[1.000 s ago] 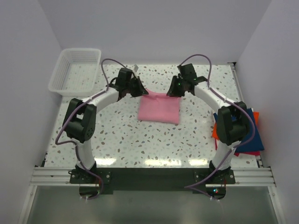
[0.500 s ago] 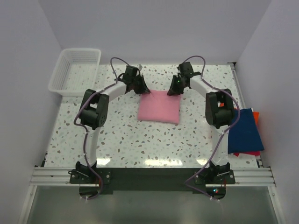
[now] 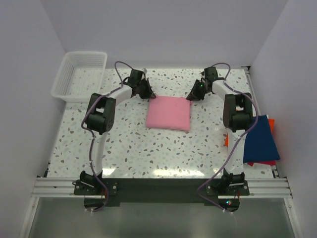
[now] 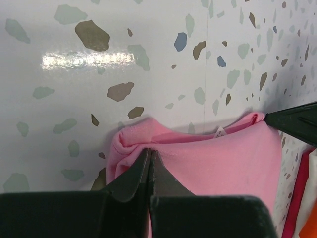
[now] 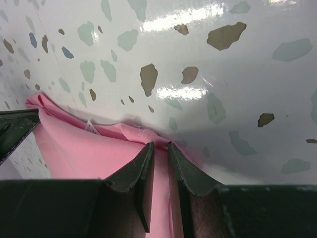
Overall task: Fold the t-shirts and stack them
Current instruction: Fold the tshirt, then neatly place the folded tshirt to the corner
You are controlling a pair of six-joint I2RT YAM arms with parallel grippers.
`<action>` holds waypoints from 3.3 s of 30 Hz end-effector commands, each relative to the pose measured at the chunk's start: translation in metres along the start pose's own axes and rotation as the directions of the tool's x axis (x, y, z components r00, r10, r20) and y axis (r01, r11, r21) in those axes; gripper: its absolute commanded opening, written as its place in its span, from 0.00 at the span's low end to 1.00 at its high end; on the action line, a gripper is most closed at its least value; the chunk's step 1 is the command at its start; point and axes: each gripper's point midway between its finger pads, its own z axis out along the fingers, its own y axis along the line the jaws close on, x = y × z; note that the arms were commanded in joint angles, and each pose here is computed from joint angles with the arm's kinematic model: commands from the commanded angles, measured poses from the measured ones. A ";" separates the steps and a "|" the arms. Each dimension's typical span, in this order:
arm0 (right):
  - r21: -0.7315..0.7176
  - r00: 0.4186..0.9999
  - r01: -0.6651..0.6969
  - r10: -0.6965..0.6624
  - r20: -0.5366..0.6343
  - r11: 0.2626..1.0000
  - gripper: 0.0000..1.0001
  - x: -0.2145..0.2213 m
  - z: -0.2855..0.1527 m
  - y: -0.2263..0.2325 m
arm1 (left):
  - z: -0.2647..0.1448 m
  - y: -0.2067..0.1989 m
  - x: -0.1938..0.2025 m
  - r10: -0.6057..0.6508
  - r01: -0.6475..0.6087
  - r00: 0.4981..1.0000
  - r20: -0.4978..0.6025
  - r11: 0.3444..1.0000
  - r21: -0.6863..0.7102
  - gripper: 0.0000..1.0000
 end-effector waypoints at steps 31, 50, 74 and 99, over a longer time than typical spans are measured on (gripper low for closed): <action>0.108 0.973 0.178 -0.192 0.127 0.978 0.75 0.065 -0.078 0.013 | -0.070 -0.141 0.114 0.278 -0.253 0.957 -0.078 0.937 0.239 0.24; 0.124 0.988 0.137 -0.144 0.051 0.983 0.70 0.098 -0.030 -0.005 | -0.049 -0.124 0.169 0.297 -0.256 0.938 -0.178 0.941 0.220 0.20; 0.461 0.963 -0.049 -0.081 0.258 0.886 0.00 0.069 -0.090 -0.026 | -0.154 -0.200 0.081 0.349 -0.350 0.936 0.050 0.897 0.270 0.19; 0.719 0.859 -0.479 0.099 0.502 0.503 0.00 -0.021 -0.261 -0.083 | -0.201 -0.225 0.066 0.375 -0.385 0.922 0.094 0.869 0.311 0.19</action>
